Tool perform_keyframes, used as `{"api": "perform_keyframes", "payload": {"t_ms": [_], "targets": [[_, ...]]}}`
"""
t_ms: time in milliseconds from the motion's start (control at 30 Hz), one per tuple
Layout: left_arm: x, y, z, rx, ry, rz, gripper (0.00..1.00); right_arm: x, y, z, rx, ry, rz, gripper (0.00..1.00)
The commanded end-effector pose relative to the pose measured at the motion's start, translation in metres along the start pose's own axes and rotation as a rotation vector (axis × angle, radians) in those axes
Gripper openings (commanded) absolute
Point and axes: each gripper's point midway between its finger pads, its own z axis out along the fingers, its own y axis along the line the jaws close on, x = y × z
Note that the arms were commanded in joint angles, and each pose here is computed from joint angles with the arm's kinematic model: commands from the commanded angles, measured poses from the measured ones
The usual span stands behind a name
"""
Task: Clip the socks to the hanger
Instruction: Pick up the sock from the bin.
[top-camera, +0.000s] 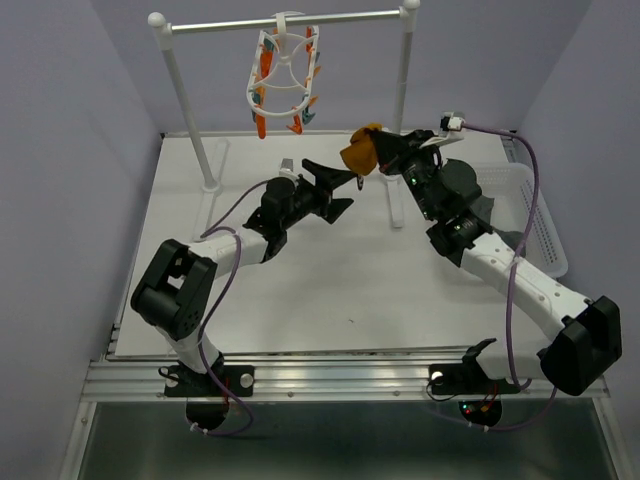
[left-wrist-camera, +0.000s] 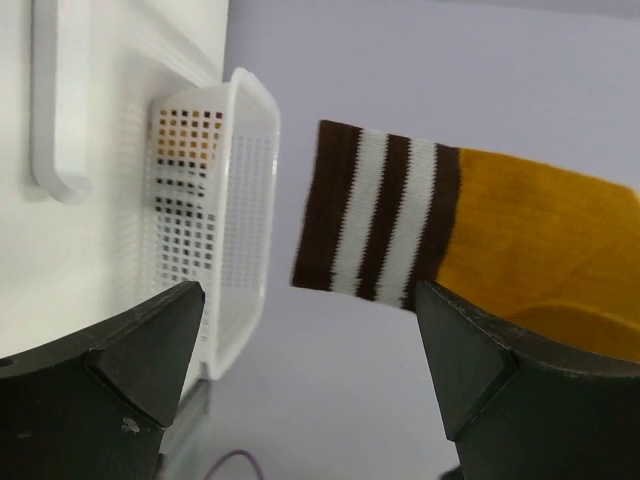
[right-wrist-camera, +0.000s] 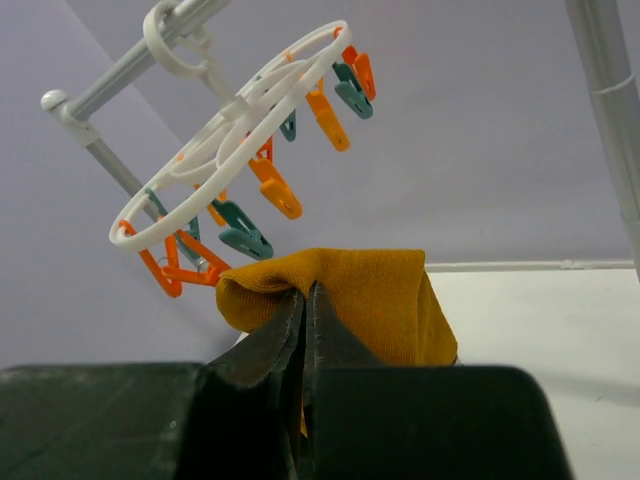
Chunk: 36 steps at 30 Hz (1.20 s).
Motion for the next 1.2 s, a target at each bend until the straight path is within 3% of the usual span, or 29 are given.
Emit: {"api": "perform_keyframes", "payload": {"t_ms": [0, 167, 200, 267, 367, 467, 900, 1167], "targets": [[0.006, -0.036, -0.006, 0.078, 0.006, 0.354, 0.99, -0.033, 0.011, 0.004, 0.024, -0.037, -0.049, 0.01], [0.010, -0.027, -0.016, 0.091, 0.006, 0.625, 0.99, -0.040, 0.012, 0.004, 0.041, -0.024, -0.076, 0.01], [0.010, -0.026, -0.017, 0.101, 0.001, 0.784, 0.99, -0.043, 0.012, 0.006, 0.050, -0.015, -0.082, 0.01], [0.009, -0.027, -0.018, 0.100, -0.023, 0.903, 0.99, -0.042, 0.013, 0.007, 0.055, 0.001, -0.090, 0.01], [0.012, -0.047, -0.018, 0.098, -0.120, 1.172, 0.99, -0.035, 0.013, 0.011, 0.059, 0.046, -0.091, 0.01], [0.020, -0.066, -0.017, 0.076, -0.229, 1.336, 0.99, -0.032, 0.013, 0.012, 0.063, 0.055, -0.075, 0.01], [-0.013, -0.079, 0.023, -0.040, -0.382, 1.432, 0.97, -0.037, 0.035, 0.010, -0.013, 0.085, -0.002, 0.01], [-0.015, -0.067, 0.025, -0.063, -0.361, 1.491, 0.84, -0.050, 0.042, 0.011, -0.032, 0.071, 0.013, 0.01]]}}
